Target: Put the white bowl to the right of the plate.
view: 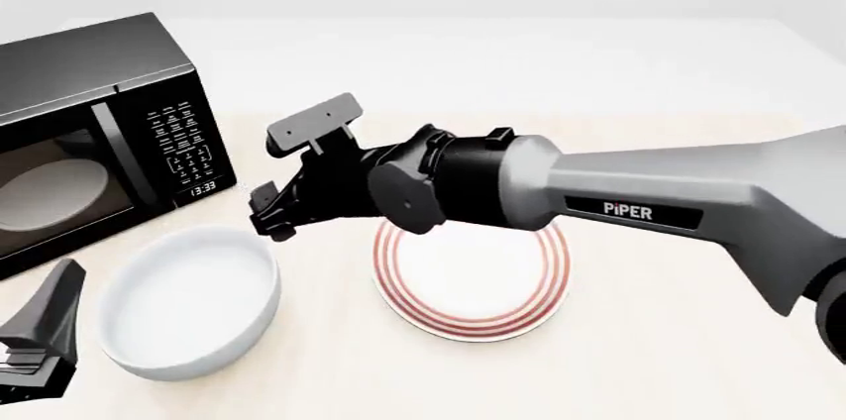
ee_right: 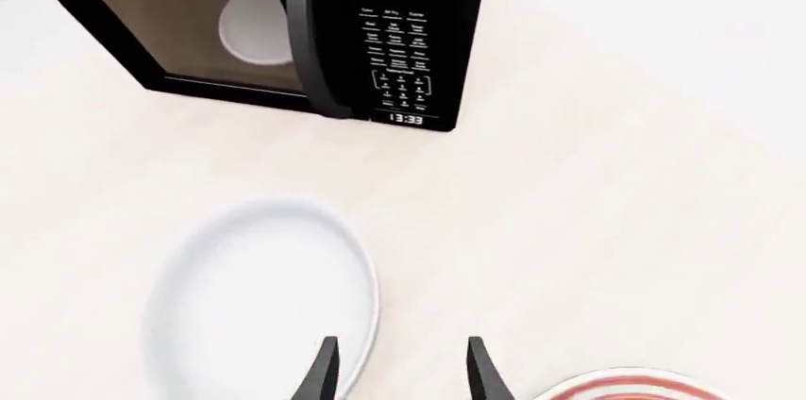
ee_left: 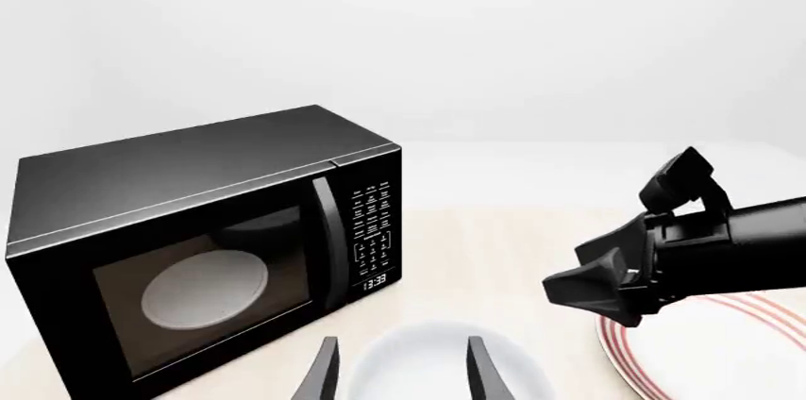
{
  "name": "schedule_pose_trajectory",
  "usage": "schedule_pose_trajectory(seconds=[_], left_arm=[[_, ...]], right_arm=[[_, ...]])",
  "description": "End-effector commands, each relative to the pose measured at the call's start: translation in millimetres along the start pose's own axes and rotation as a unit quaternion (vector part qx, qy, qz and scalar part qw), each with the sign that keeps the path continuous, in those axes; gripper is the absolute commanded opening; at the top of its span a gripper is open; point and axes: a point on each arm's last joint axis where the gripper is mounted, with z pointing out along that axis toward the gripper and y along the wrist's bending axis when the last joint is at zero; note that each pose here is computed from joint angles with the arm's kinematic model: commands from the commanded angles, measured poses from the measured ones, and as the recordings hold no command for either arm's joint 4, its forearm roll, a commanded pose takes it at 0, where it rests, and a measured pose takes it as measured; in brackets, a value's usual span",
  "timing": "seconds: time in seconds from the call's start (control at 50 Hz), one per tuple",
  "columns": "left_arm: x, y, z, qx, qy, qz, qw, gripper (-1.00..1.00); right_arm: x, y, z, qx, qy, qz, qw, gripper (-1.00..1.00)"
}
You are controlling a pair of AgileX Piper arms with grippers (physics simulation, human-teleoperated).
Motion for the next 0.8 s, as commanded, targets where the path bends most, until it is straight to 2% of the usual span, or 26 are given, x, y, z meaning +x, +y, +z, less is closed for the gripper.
schedule_pose_trajectory(seconds=[0.02,0.04,0.28,0.8], left_arm=[[0.0,0.0,0,0.0,0.0,0.0,1.0,1.0],[0.0,0.0,0,0.0,0.0,0.0,1.0,1.0],[0.0,0.0,0,0.0,0.0,0.0,1.0,1.0],[0.0,0.0,0,0.0,0.0,0.0,1.0,1.0]], right_arm=[[13,0,10,0.001,0.02,0.015,0.9997,1.0],[15,4,10,-0.002,0.021,0.022,0.9995,1.0],[22,15,20,-0.012,0.026,0.031,0.9991,1.0],[26,10,33,-0.008,0.02,0.047,0.9986,1.0]])
